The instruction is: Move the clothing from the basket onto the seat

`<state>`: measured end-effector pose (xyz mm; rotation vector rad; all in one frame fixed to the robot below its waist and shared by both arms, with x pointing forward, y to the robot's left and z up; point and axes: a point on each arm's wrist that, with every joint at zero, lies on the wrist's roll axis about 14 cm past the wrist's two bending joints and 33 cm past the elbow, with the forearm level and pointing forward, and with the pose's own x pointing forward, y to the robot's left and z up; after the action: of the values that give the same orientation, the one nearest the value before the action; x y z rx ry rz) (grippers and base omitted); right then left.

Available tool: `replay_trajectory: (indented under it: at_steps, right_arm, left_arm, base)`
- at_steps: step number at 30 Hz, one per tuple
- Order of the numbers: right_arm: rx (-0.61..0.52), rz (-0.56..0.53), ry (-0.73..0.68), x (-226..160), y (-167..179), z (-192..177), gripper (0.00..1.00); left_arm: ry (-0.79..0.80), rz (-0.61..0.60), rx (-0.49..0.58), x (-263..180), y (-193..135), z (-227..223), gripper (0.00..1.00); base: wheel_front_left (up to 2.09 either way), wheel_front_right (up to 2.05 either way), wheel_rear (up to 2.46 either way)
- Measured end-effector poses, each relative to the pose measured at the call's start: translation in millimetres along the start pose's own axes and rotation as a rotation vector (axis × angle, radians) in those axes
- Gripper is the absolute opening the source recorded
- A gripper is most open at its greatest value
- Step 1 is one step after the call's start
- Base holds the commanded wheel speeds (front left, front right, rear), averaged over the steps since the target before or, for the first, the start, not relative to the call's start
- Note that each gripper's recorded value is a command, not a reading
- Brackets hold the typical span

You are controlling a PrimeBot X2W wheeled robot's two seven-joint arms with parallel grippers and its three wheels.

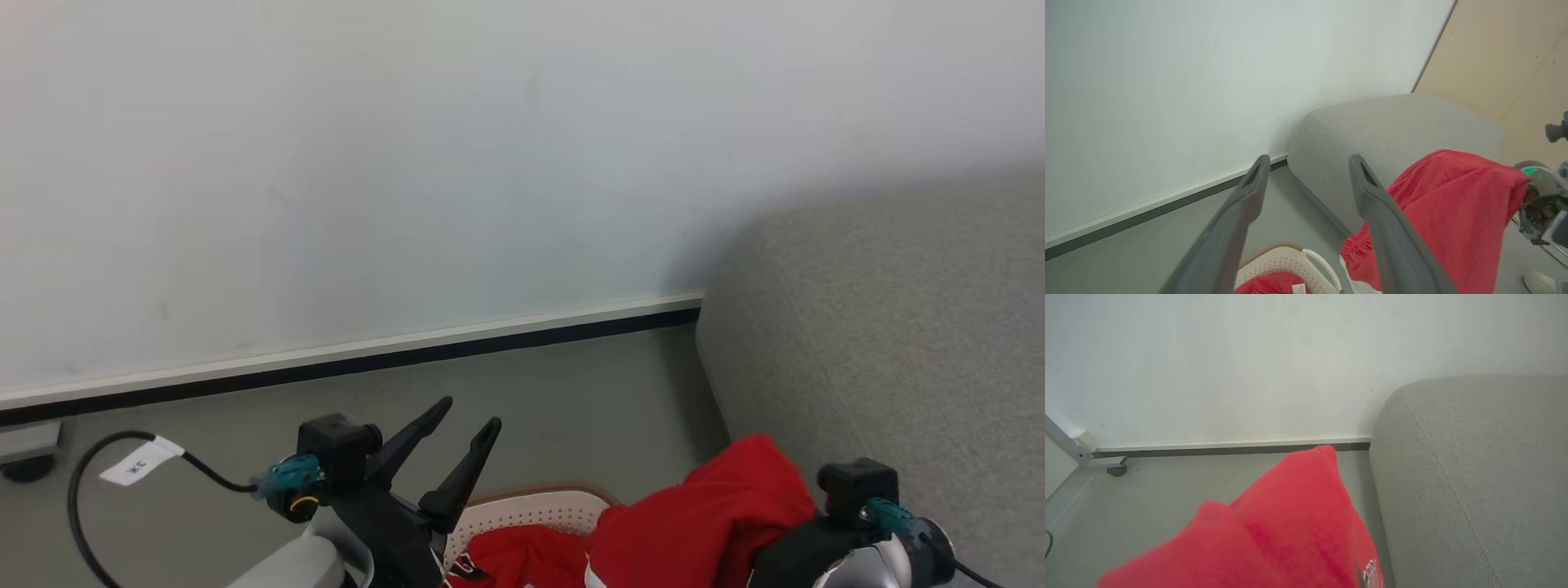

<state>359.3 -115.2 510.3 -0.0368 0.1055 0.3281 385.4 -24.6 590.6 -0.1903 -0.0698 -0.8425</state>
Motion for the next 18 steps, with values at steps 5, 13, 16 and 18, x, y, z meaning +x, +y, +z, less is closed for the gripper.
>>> replay_trajectory:
  at_steps: [5, 13, 16, 18]
  right_arm:
    - [0.031, -0.139, 0.001, -27, -35, -4, 0.00]
    - [0.046, -0.272, 0.001, -58, -63, -4, 0.00]
    - [0.062, -0.326, -0.002, -70, -72, -5, 0.00]
    - [0.071, -0.364, -0.002, -79, -79, -7, 0.00]
  left_arm:
    - [0.013, -0.078, -0.040, 15, -26, -19, 1.00]
    - [0.049, -0.221, -0.075, 39, -65, -43, 1.00]
    - [0.054, -0.270, -0.078, 49, -77, -47, 1.00]
    - [0.064, -0.308, -0.076, 55, -86, -53, 1.00]
  base:
    - [0.00, 0.00, 0.00]
    - [0.00, 0.00, 0.00]
    - [0.00, 0.00, 0.00]
    - [0.00, 0.00, 0.00]
